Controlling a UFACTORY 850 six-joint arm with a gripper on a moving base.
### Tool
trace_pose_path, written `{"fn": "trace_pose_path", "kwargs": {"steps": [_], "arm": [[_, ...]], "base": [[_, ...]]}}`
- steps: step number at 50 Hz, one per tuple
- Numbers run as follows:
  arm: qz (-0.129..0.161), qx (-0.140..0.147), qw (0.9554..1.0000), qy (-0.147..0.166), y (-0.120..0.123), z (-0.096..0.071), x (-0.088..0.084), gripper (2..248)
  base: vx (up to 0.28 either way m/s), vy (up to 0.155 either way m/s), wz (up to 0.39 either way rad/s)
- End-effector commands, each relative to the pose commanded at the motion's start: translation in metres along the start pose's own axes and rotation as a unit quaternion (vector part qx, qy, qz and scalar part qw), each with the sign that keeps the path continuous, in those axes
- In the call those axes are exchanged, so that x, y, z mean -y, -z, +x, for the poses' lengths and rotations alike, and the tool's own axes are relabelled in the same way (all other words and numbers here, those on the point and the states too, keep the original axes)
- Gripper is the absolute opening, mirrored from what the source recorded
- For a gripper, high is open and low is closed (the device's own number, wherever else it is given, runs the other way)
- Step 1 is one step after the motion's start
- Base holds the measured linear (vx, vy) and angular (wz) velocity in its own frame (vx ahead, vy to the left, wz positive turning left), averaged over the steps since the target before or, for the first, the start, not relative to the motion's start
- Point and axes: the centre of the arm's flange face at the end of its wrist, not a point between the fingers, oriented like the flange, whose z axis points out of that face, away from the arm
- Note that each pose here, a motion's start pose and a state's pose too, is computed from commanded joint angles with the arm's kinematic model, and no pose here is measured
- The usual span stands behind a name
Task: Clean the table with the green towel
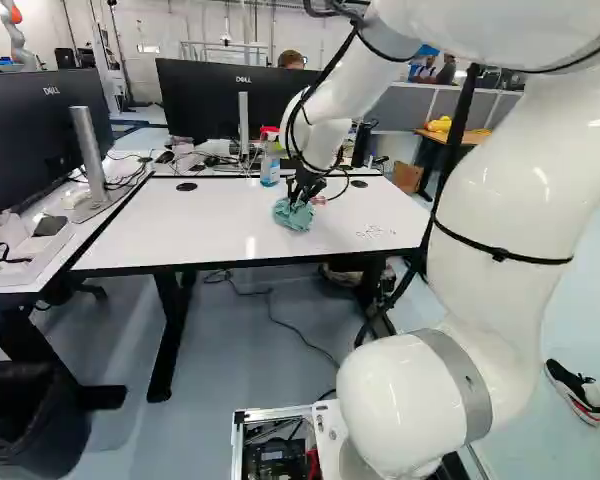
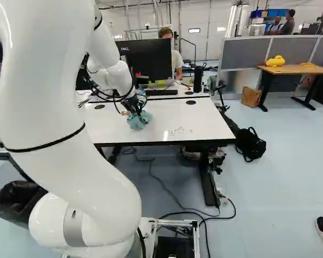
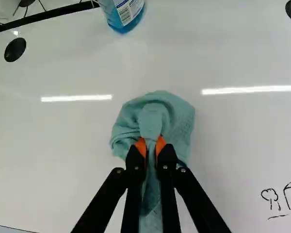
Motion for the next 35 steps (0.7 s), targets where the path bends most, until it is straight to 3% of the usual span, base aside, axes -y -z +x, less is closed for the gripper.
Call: {"fn": "trace_pose_path", "kwargs": {"steps": [13, 35], "arm": [[-0.002, 0.016, 0.9999, -0.001, -0.017, -0.003, -0.001, 42], [-0.002, 0.016, 0.9999, -0.001, -0.017, -0.003, -0.001, 42]], "base": [[0.000, 0.000, 0.000], [0.000, 0.000, 0.000]]}}
